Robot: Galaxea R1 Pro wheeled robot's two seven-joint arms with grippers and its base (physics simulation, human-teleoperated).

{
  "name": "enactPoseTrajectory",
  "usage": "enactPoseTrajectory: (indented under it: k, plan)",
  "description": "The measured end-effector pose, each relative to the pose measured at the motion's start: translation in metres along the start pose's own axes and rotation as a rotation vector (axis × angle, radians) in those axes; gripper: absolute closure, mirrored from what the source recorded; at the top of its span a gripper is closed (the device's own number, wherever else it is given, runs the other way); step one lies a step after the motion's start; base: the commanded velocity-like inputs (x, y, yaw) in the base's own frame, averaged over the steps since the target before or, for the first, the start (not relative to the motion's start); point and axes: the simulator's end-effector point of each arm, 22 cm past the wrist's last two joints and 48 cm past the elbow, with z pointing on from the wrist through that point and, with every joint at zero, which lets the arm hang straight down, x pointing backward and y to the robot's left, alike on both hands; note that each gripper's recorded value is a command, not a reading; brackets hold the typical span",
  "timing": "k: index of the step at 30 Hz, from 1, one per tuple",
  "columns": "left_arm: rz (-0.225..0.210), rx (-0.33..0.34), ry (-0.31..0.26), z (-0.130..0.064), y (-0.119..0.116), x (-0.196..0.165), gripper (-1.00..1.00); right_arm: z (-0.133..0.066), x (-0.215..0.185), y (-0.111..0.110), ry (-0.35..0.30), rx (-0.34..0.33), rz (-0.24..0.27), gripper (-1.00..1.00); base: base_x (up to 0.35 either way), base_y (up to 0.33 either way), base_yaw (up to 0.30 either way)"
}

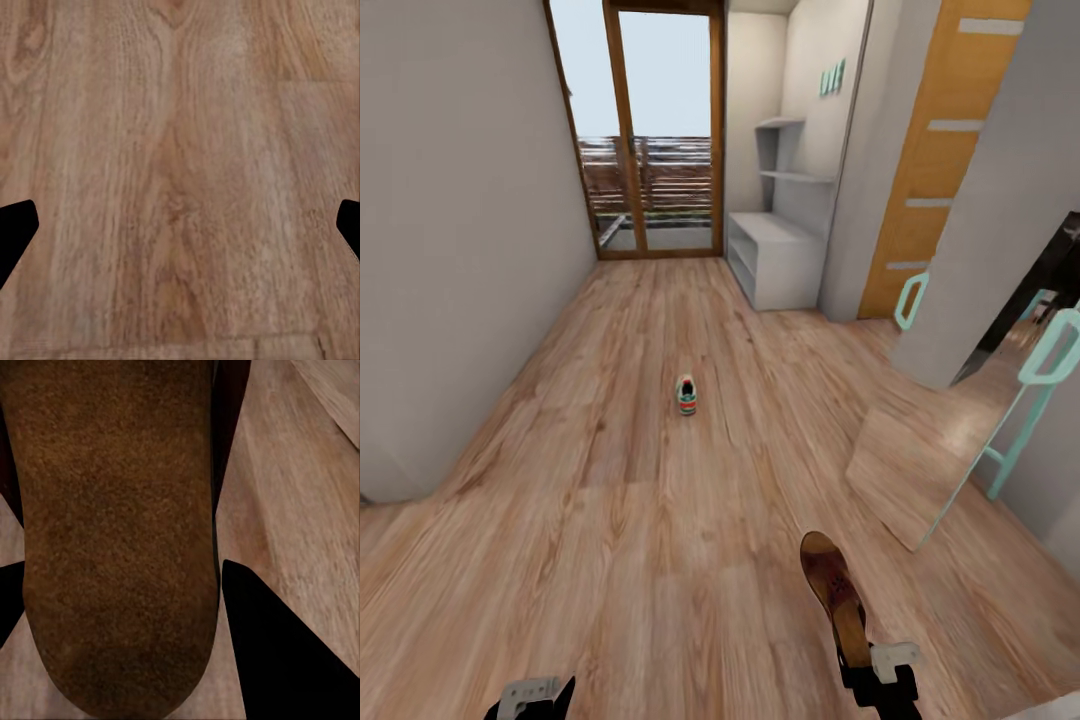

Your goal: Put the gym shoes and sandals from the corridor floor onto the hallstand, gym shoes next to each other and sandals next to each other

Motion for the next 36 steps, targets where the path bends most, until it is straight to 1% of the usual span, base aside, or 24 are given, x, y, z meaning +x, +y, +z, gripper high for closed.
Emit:
enactPoseTrajectory:
  k: [36]
  plan:
    - [0.0, 0.0, 0.0, 0.0, -0.0002, -0.0002, -1.0, -0.0001, 0.0007, 0.0015, 0.003, -0.007, -0.005, 1.0, 0.339, 0.079, 0.002]
